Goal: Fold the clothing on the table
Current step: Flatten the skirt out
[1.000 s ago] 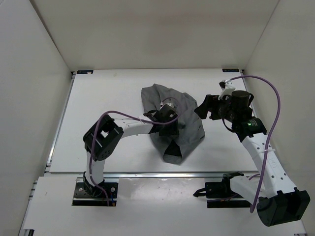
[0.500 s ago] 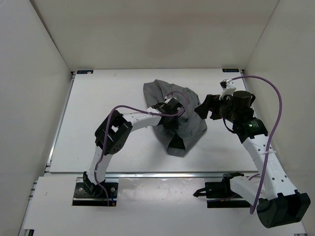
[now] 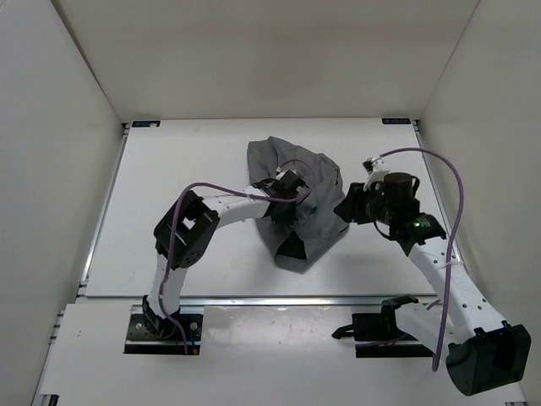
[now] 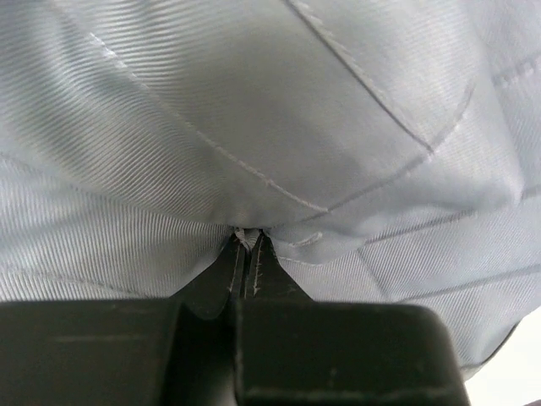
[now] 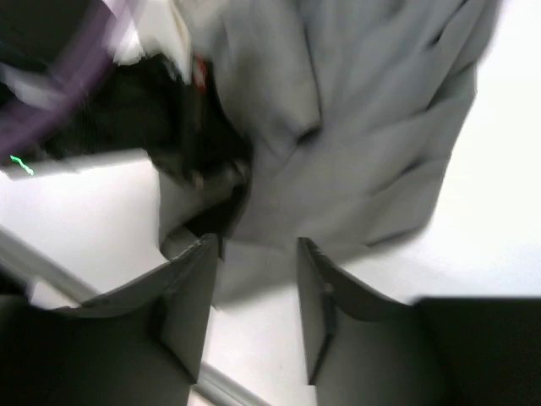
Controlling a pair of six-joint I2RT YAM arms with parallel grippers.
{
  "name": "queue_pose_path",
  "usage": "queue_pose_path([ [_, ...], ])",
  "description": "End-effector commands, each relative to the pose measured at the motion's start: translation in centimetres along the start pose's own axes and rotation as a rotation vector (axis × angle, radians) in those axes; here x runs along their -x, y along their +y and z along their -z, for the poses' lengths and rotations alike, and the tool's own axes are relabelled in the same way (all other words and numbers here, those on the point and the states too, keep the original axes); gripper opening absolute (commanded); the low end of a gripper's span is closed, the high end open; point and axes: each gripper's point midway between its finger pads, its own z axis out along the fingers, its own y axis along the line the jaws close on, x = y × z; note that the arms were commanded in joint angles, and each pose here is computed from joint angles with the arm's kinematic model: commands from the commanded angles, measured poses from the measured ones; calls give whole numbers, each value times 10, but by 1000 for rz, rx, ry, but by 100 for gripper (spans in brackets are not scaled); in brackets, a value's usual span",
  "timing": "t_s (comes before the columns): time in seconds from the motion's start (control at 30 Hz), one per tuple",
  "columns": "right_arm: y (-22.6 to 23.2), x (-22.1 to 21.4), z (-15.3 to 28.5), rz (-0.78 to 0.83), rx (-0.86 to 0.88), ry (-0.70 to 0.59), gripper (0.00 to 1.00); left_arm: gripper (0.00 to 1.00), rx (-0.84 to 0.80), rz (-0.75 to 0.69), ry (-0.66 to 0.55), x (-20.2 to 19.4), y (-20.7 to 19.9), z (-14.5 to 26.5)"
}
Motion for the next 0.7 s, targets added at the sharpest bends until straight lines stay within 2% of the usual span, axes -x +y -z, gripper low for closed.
queue_pose_path([
  [0.0,8,-43,-13,17,15,92,23,0,25,-7,47,-9,29,30],
  [0.03,12,-57,-18,20,25,122,18,0,0,1,32,-6,27,40],
  [0.07,14,-65,-20,29,21,140,18,0,-1,11,27,-4,29,41],
  [0.1,24,-69,-23,32,45,140,20,0,-32,6,6,1,21,51],
  [0.13,34,-74,-25,55,73,141,27,0,-37,1,5,0,22,57],
  [0.17,40,-73,-26,69,89,132,30,0,-48,9,1,1,20,59],
  [0.23,58,-72,-30,93,135,98,32,0,-97,22,-24,10,12,72],
  [0.33,73,-79,-37,143,208,132,38,0,-131,46,-35,14,13,80],
  [0.37,85,-87,-38,189,271,152,40,0,-147,54,-38,14,12,81],
  [0.47,94,-106,-47,303,314,173,46,0,-148,69,-52,15,19,86],
  [0.6,87,-123,-60,390,340,227,43,0,-161,95,-58,17,28,93],
  [0.67,88,-125,-65,421,373,226,48,0,-163,96,-63,16,34,95],
])
